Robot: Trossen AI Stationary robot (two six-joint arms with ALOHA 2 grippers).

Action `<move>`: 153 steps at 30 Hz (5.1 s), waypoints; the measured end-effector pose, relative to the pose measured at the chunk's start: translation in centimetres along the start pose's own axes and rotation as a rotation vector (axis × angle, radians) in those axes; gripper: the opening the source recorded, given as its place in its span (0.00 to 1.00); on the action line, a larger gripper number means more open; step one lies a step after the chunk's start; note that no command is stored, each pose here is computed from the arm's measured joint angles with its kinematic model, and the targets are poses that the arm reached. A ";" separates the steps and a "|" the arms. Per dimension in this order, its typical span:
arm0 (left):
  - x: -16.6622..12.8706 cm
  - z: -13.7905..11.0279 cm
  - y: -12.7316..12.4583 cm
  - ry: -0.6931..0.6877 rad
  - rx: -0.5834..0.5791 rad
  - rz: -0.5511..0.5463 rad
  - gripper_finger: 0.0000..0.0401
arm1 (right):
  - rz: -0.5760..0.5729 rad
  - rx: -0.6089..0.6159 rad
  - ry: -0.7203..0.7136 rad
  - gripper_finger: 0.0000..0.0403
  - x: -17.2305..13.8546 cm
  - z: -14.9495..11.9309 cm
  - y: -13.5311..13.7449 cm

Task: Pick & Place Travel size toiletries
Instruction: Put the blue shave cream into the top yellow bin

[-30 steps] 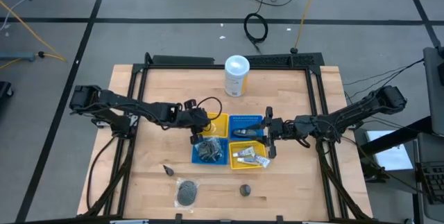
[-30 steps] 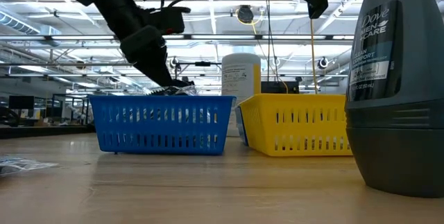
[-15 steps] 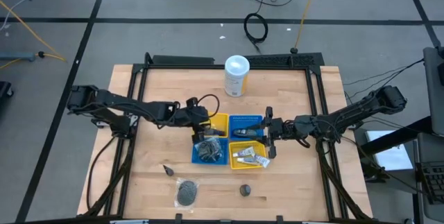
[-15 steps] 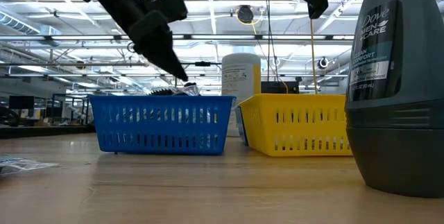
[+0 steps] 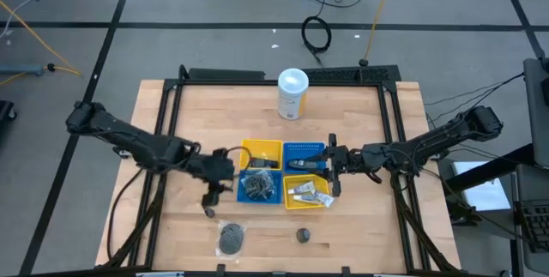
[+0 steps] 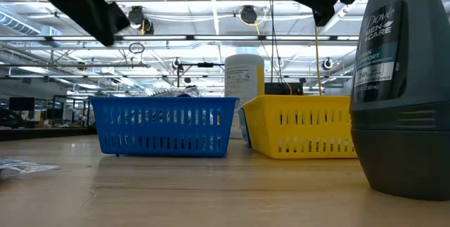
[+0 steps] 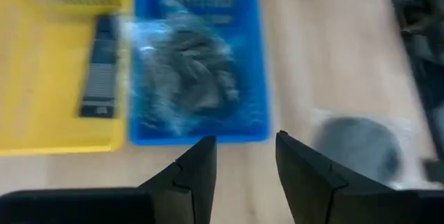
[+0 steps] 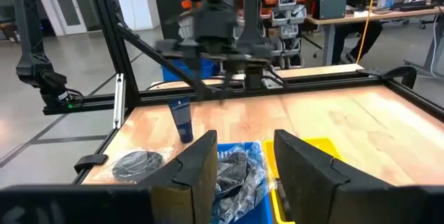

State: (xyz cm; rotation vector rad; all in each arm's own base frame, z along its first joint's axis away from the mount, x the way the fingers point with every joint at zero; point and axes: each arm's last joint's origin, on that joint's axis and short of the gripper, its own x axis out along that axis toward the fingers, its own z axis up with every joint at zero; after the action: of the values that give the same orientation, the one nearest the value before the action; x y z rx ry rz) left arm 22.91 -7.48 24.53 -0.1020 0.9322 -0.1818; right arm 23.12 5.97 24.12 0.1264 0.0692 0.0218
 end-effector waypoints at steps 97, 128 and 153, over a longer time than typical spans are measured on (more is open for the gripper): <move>1.7 -5.0 -7.8 0.252 0.285 -0.034 0.01 | -0.004 -0.029 0.008 0.32 0.0 -0.1 0.0; -2.6 4.8 0.6 -0.160 0.303 0.409 0.01 | -0.007 -0.035 0.029 0.32 0.0 -0.3 -0.1; 1.2 2.0 9.0 -0.248 0.149 0.365 0.01 | -0.006 -0.035 0.029 0.32 0.0 -0.3 -0.1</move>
State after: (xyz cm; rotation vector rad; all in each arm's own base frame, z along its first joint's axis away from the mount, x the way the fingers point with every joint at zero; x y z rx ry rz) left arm 26.16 1.11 23.28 0.1800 0.6735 0.0988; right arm 23.09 5.95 23.79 0.0909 0.0985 0.0184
